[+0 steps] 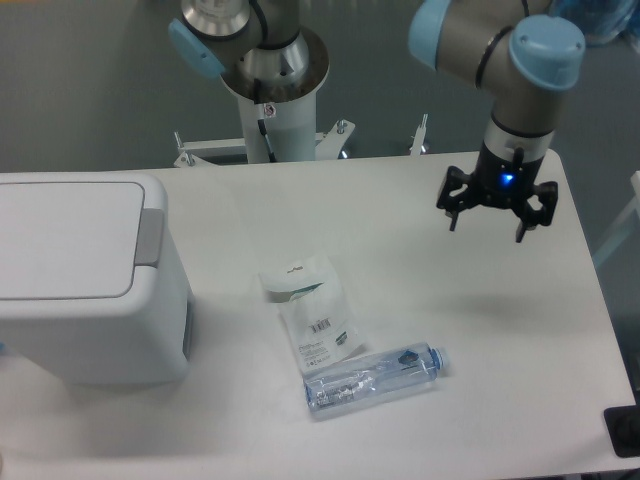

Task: Open the trash can
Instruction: 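Move the gripper across the table toward the white trash bin lid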

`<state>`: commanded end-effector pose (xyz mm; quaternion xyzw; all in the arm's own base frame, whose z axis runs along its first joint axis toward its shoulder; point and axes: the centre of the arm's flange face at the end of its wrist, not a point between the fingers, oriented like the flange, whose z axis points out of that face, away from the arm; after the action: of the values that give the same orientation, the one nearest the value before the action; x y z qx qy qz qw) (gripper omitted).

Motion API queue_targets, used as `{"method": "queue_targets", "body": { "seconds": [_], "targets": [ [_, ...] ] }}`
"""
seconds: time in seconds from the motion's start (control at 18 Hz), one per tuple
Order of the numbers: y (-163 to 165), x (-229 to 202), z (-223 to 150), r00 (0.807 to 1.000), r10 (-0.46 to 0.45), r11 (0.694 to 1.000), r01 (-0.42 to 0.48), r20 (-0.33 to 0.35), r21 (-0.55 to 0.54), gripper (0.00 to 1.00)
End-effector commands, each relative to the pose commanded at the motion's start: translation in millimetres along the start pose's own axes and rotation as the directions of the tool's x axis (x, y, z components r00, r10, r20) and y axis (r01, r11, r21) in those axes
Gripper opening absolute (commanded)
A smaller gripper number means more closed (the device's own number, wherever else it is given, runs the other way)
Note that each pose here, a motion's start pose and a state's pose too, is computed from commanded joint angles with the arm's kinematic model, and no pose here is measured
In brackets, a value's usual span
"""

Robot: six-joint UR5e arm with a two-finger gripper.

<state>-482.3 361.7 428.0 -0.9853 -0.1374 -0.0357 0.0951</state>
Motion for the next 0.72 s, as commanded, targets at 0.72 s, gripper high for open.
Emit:
{"method": "queue_targets", "body": {
  "seconds": [0.72],
  "targets": [
    [-93, 151, -18, 0.948, -0.233, 0.971, 0.24, -0.216, 0.004, 1.0]
  ]
}}
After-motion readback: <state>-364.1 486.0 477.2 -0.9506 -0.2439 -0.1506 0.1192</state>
